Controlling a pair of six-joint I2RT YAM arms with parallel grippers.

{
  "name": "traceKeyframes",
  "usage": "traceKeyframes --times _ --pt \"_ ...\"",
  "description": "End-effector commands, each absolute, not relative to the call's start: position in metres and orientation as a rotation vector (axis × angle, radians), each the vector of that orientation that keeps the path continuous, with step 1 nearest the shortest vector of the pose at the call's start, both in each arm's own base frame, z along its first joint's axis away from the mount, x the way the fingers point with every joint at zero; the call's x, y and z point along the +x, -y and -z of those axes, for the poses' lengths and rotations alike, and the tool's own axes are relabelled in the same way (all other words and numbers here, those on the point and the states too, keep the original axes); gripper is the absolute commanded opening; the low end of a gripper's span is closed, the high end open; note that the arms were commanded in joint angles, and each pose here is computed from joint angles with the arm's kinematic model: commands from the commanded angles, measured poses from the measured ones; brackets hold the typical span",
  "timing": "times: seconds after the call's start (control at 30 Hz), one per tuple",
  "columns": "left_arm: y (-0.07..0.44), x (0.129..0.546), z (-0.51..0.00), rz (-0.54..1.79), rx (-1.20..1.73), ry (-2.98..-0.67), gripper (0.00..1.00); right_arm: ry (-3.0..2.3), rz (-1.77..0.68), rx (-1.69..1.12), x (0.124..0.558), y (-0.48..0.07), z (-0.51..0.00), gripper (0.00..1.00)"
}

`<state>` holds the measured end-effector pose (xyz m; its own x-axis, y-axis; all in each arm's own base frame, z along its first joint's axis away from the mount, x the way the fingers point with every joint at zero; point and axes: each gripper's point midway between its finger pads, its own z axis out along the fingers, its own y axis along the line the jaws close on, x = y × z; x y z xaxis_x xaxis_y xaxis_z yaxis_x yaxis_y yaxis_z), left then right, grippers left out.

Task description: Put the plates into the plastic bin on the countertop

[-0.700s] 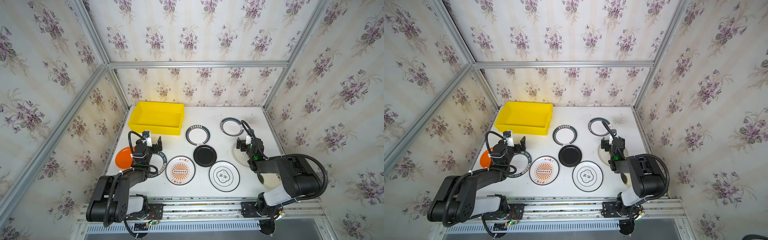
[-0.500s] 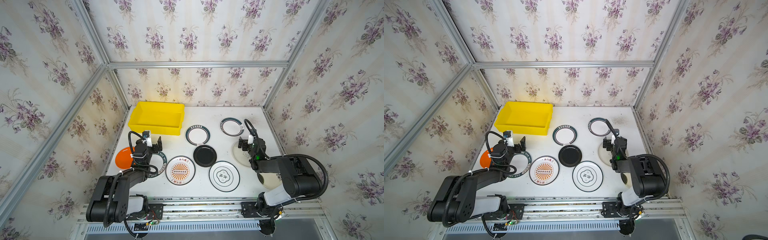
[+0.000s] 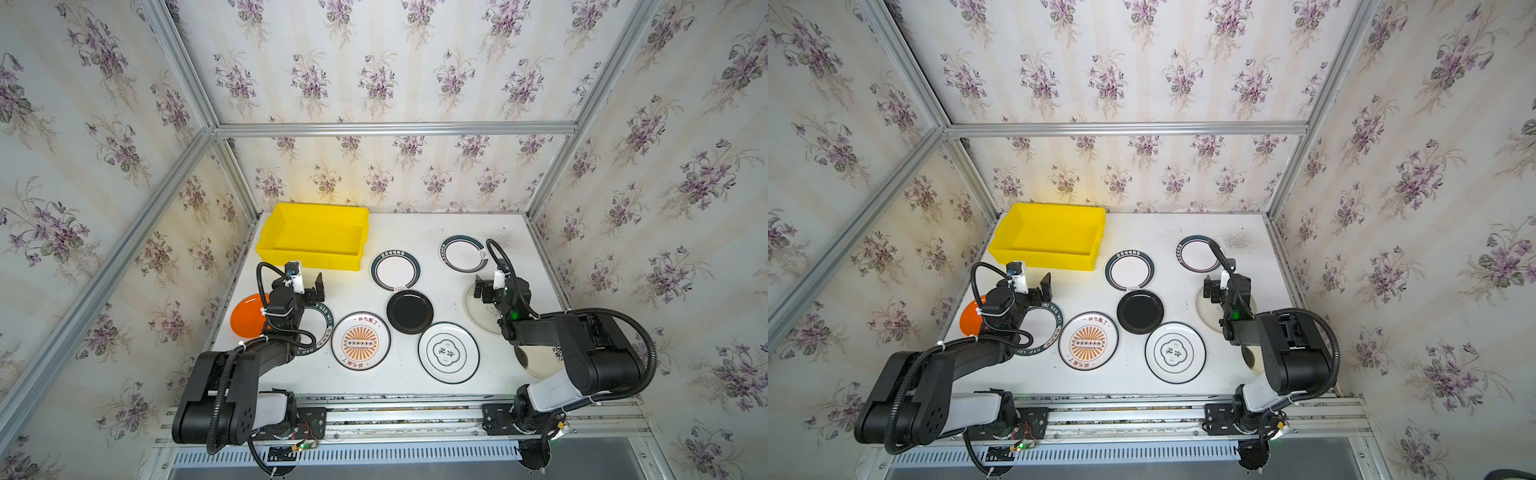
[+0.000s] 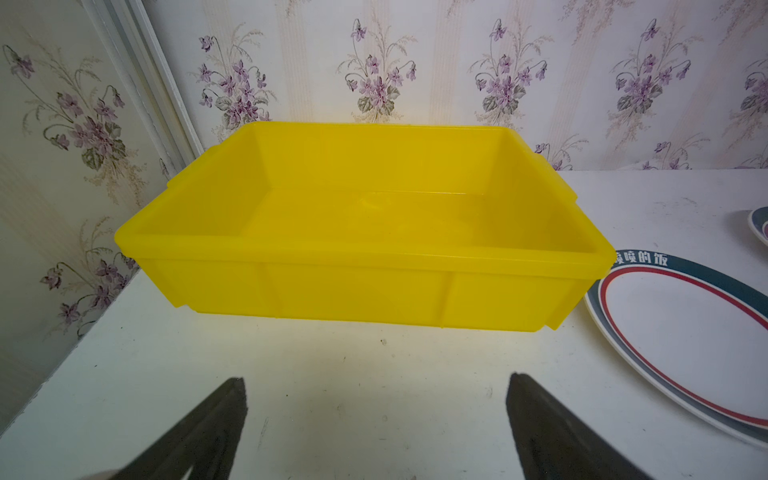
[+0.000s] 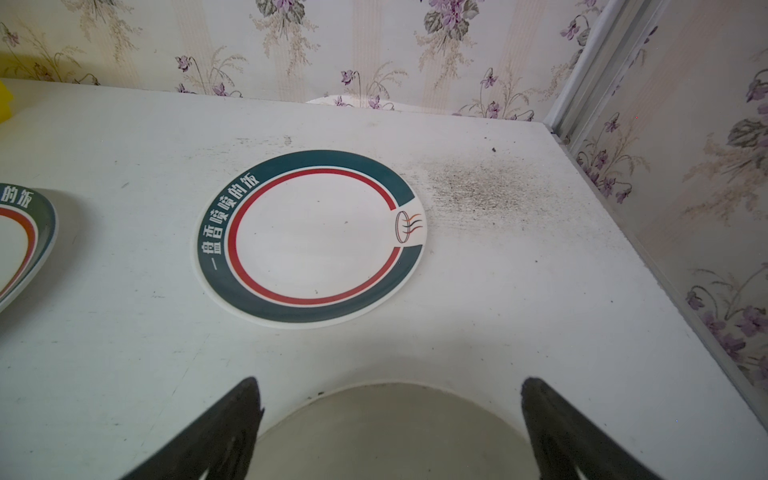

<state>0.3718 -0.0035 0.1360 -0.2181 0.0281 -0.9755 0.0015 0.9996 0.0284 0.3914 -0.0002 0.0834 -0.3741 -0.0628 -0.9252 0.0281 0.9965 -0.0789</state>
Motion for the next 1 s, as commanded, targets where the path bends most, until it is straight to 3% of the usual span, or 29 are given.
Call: traceKeyframes --times 0.0,0.43,0.63,0.8,0.97 --pt "0.005 0.375 -0.141 -0.028 0.04 -1.773 1.0 -1.907 0.094 0.004 0.397 0.002 -0.096 1.0" --pt "0.005 0.374 -0.142 -0.03 0.041 -1.772 1.0 -1.893 0.116 0.045 0.395 0.009 -0.098 1.0" --pt "-0.007 0.369 -0.153 -0.144 -0.051 -1.783 1.0 -1.913 0.162 0.098 0.389 0.019 -0.122 1.0" --pt "0.008 0.353 -0.197 -0.058 -0.11 -1.765 1.0 -1.96 0.366 0.279 0.377 0.057 -0.15 1.0" --pt "0.028 0.329 -0.221 0.005 -0.162 -1.72 1.0 -2.1 0.381 0.439 0.358 0.066 -0.16 0.99"
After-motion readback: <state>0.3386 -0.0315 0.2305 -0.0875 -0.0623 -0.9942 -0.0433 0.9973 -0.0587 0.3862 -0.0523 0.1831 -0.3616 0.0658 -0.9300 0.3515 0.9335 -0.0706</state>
